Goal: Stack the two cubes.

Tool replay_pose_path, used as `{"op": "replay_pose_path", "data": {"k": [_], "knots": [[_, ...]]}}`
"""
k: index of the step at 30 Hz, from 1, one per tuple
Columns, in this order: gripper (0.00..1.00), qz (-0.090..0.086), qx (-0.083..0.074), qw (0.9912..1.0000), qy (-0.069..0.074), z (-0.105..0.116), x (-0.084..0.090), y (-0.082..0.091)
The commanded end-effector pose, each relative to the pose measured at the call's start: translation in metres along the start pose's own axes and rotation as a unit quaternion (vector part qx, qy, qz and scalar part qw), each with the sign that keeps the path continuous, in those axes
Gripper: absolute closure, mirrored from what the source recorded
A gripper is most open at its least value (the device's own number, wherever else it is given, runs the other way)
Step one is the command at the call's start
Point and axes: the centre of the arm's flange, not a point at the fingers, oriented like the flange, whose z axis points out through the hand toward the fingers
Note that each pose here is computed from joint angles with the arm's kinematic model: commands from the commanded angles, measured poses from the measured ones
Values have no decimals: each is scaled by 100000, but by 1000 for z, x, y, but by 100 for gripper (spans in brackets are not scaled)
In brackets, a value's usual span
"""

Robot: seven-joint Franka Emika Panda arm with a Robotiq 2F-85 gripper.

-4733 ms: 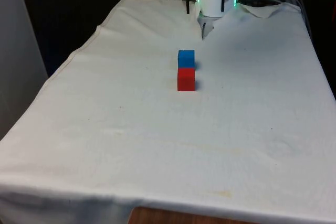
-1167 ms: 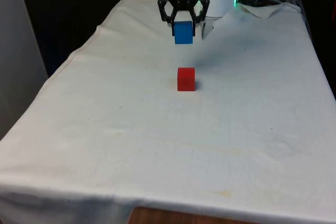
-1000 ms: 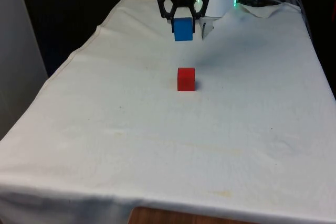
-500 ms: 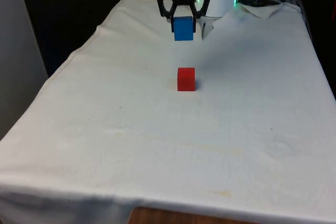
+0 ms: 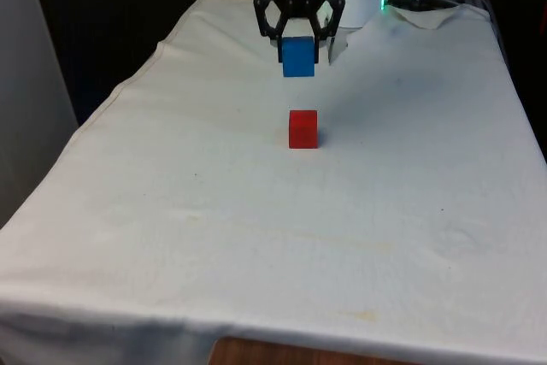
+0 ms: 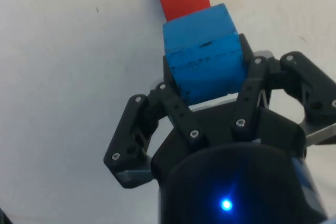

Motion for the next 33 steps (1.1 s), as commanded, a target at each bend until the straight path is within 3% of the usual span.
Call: {"op": "replay_pose_path", "data": {"k": [1,33], "knots": [[97,-61,-11,100000,-98,2,1,-1],[97,-710,-858,99976,-1894,65,11,-12]]}}
